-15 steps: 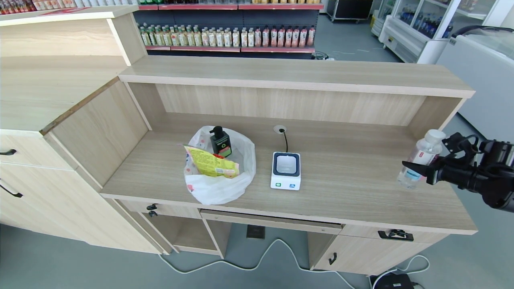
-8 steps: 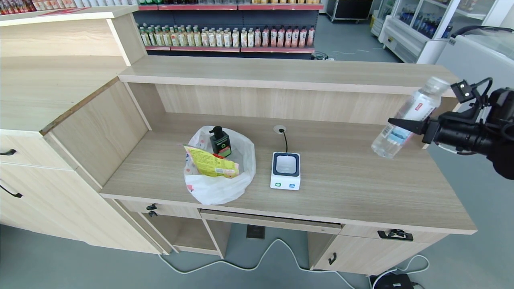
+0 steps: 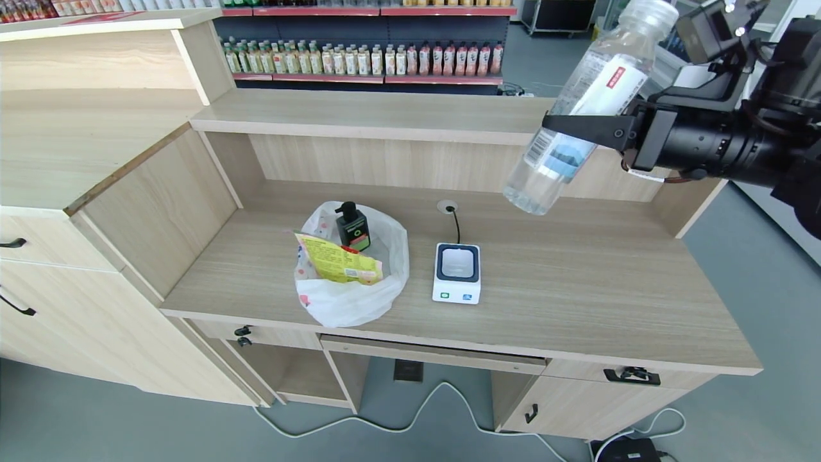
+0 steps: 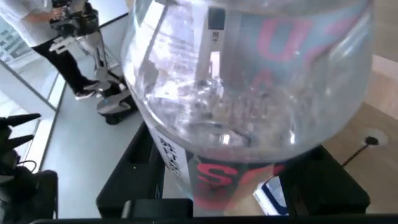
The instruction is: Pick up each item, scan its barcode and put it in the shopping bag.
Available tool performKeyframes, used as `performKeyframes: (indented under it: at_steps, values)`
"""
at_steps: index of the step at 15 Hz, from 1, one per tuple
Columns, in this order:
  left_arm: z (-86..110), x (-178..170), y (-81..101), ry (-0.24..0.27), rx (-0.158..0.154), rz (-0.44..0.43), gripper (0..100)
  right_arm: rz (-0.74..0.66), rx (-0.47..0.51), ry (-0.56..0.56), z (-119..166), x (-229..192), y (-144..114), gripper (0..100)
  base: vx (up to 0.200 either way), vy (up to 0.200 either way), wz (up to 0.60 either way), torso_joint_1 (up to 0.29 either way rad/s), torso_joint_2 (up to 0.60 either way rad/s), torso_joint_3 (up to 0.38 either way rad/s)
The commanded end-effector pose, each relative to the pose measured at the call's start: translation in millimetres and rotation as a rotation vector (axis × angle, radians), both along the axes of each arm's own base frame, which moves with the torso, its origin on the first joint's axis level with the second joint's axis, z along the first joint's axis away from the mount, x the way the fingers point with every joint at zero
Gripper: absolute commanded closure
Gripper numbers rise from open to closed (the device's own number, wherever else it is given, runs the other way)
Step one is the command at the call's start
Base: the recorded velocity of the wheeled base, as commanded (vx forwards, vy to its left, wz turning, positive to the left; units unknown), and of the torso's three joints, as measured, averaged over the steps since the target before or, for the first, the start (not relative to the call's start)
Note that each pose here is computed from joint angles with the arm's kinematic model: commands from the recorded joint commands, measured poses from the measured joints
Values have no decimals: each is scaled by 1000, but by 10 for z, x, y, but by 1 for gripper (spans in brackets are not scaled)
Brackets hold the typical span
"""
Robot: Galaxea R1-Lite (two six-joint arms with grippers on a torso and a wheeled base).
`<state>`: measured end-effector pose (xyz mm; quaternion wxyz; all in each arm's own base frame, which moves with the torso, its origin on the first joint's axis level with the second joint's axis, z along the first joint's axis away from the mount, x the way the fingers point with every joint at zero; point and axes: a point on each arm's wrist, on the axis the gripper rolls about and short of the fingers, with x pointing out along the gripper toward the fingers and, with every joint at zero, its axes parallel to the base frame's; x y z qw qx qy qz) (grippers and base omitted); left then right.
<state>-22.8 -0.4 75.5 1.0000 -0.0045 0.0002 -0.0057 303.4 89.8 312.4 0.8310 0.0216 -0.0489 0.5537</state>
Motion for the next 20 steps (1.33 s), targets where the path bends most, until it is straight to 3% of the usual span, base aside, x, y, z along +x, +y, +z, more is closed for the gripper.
performKeyframes:
  at_steps: [1, 7, 15, 20]
  values:
    - [0, 0, 0, 0, 0, 1, 0, 104, 15, -50, 220, -395, 224, 100, 0, 0, 0, 0, 0, 0]
    - [0, 0, 0, 0, 0, 1, 0, 258, -7, 19, 108, -952, 432, 100, 0, 0, 0, 0, 0, 0]
    - [0, 0, 0, 0, 0, 1, 0, 342, -79, 180, -17, -1327, 436, 100, 0, 0, 0, 0, 0, 0]
    - [0, 0, 0, 0, 0, 1, 0, 368, -135, 230, 137, -1538, 362, 100, 0, 0, 0, 0, 0, 0]
